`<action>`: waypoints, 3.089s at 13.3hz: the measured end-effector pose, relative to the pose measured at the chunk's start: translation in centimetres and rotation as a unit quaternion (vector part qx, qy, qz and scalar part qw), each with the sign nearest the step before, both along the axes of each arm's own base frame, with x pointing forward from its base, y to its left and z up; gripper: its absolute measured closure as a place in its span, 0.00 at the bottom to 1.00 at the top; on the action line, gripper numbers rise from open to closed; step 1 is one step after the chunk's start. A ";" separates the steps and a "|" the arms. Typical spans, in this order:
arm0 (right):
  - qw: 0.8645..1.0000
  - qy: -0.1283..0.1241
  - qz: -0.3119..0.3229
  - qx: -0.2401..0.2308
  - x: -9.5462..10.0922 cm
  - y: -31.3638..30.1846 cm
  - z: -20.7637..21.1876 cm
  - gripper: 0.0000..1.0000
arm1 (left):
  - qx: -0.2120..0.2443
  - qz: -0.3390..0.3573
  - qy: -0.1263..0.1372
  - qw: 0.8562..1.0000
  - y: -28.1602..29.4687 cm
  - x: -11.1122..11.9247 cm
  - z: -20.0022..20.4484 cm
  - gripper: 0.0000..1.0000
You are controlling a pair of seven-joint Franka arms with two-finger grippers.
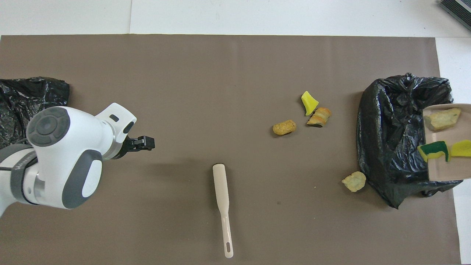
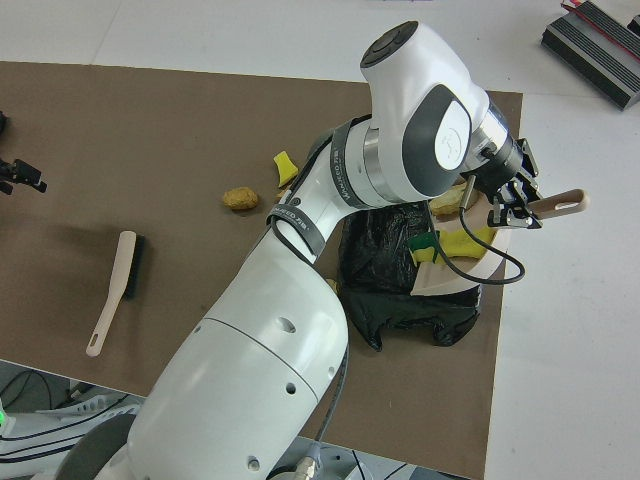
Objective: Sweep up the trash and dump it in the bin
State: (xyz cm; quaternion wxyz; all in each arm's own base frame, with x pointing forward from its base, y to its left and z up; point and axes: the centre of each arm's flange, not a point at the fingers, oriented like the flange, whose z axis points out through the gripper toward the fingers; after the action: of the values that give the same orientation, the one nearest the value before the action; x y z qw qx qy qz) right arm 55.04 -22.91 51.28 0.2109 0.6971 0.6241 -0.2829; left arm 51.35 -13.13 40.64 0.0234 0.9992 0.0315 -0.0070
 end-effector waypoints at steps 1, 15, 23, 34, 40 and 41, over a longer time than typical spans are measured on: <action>1.000 -0.005 0.002 -0.018 -0.2 1.5 0.0 0.68 | 0.000 -0.015 0.002 1.000 1.8 0.1 0.8 0.00; 0.994 -0.046 0.020 -0.098 -4.1 3.9 8.0 0.68 | 0.004 -0.059 0.010 0.998 10.9 0.8 21.0 0.00; 0.996 -0.063 0.019 -0.053 -4.1 6.4 8.7 0.68 | 0.017 -0.062 0.012 0.998 11.0 -0.1 24.7 0.00; 0.976 -0.087 -0.070 0.189 -4.2 12.1 5.0 0.68 | 0.014 -0.062 0.006 0.998 10.9 0.1 24.7 0.00; 0.957 -0.123 -0.143 0.219 -2.3 23.4 1.5 0.68 | 0.013 -0.062 0.008 0.998 10.9 0.1 24.5 0.00; 0.952 -0.126 -0.159 0.229 -1.9 24.8 0.6 0.68 | 0.013 -0.062 0.010 0.998 10.9 0.1 24.4 0.00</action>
State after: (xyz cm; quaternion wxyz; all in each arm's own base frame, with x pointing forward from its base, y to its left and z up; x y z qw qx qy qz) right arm 53.14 1.88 51.84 0.0746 0.8471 0.5212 -0.0721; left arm 51.41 -2.26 65.02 0.0092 0.9993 -0.0305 -0.0175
